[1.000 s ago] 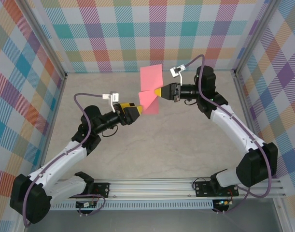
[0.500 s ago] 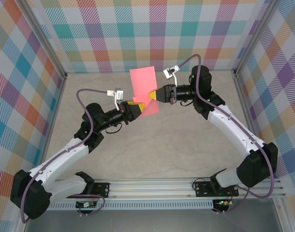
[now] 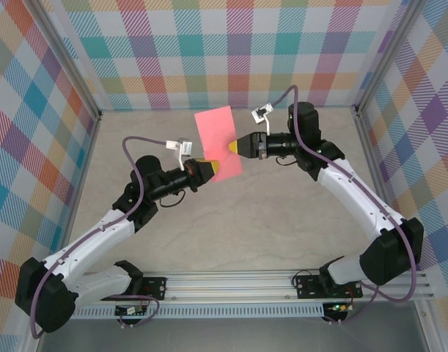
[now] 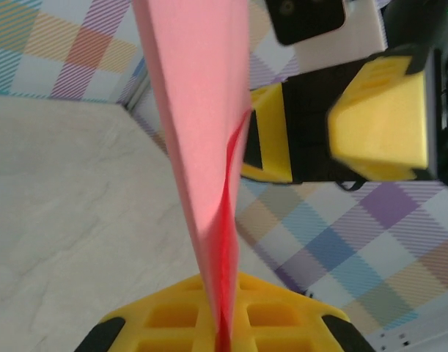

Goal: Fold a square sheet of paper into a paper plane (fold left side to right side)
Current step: Turn over the paper at the center of the table.

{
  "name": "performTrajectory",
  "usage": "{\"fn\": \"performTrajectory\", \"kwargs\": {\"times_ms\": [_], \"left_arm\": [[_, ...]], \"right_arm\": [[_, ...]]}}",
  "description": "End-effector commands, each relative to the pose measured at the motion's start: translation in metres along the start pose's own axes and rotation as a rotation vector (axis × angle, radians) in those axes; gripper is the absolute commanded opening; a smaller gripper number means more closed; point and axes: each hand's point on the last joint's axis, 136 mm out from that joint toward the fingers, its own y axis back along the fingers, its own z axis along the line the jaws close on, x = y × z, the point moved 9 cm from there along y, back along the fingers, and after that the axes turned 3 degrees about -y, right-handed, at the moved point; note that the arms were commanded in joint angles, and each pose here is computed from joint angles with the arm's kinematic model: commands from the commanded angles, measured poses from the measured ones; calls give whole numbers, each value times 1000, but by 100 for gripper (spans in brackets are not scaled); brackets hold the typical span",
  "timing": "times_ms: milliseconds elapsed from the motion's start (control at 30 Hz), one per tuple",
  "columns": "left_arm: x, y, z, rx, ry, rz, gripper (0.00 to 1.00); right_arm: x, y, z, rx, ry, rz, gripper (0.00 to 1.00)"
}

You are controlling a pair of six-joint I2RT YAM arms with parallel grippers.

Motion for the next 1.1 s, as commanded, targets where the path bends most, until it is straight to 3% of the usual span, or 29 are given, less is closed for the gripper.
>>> {"fn": "performTrajectory", "kwargs": {"times_ms": [0, 133, 200, 300, 467, 667, 833, 1067], "left_arm": [[7, 5, -2, -118, -84, 83, 6], [25, 6, 9, -282, -106, 191, 2], [35, 8, 12, -400, -143, 257, 1], [48, 12, 19, -610, -185, 339, 0], [59, 14, 23, -954, -279, 388, 0], [72, -5, 15, -1243, -360, 443, 0], [91, -37, 16, -1358, -366, 529, 0], [132, -73, 28, -1449, -258, 648, 0]], "right_arm": [[5, 23, -5, 282, 42, -47, 56], [19, 51, -31, 697, 10, -80, 70], [29, 68, -42, 884, -9, -106, 82], [46, 87, -51, 1038, -27, -137, 100], [70, 105, -59, 1158, -41, -196, 100], [82, 113, -64, 1228, -62, -206, 100], [89, 120, -63, 1267, -68, -215, 100], [98, 127, -63, 1301, -48, -230, 100]]}}
